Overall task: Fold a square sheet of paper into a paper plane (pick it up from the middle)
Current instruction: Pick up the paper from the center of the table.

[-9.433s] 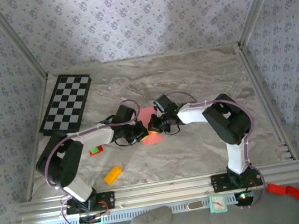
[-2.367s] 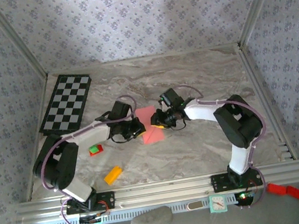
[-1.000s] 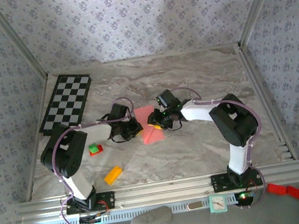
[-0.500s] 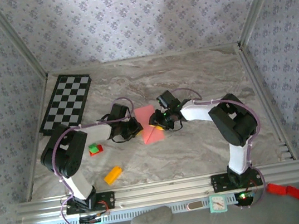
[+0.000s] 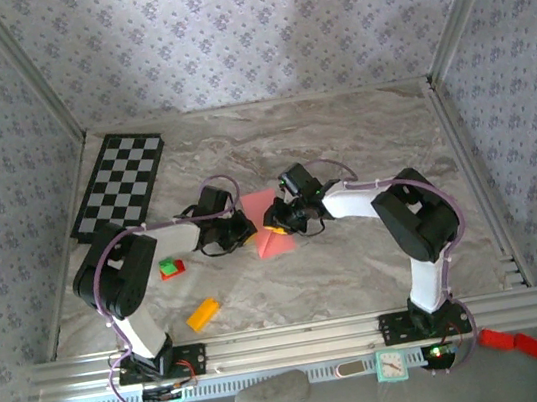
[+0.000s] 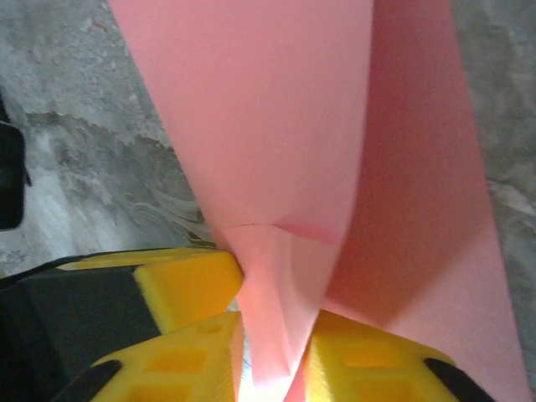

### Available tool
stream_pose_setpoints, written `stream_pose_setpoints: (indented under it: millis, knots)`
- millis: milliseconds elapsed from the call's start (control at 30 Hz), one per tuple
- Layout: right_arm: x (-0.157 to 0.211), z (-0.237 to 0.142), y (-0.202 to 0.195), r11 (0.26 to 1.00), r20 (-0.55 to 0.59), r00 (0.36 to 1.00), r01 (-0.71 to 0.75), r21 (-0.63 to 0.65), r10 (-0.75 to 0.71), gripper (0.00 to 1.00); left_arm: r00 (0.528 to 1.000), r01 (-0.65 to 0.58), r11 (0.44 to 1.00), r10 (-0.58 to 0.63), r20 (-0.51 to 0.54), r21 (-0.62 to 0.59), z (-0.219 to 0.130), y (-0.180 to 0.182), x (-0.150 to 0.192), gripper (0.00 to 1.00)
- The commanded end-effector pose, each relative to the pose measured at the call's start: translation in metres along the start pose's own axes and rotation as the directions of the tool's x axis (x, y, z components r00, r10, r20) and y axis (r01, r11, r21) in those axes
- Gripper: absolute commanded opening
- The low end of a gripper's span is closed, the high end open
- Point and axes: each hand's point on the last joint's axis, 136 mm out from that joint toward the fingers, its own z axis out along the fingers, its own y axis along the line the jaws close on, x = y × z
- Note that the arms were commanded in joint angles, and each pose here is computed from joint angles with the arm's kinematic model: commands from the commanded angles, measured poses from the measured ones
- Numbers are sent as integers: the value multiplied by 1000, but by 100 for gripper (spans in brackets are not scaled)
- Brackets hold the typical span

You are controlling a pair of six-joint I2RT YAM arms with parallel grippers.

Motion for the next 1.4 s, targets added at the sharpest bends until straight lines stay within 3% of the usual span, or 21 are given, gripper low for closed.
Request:
stream_pose_setpoints:
  millis: [0,300,500,767,967,1133,1367]
  knots:
    - [6,5,2,1000,-23,1000,2,-19,-3,21,999,37,996,-38,-12,-78,1,25,5,11]
    - [3,8,-4,1000,-17,1000,10,3,-10,9,1000,7,1000,-8,-18,-24,-8,11,1,14]
    - [-10,-13,19,994,57,994,95,-61,-91,1,1000,-24,999,23,9,43,-41,-2,-8,24]
    - [-30,-77,76,931,204,961,240,-275,-188,0,993,-96,967,79,82,235,-93,-45,-8,72]
    - [-31,-122,113,850,256,943,307,-428,-212,1,990,-135,876,102,96,463,-120,-92,-1,97]
    - [-25,-141,133,802,264,938,333,-496,-227,1,986,-167,795,129,107,584,-137,-124,4,97]
    - [-23,-145,137,781,241,947,311,-542,-211,2,974,-227,713,154,168,663,-160,-146,5,85]
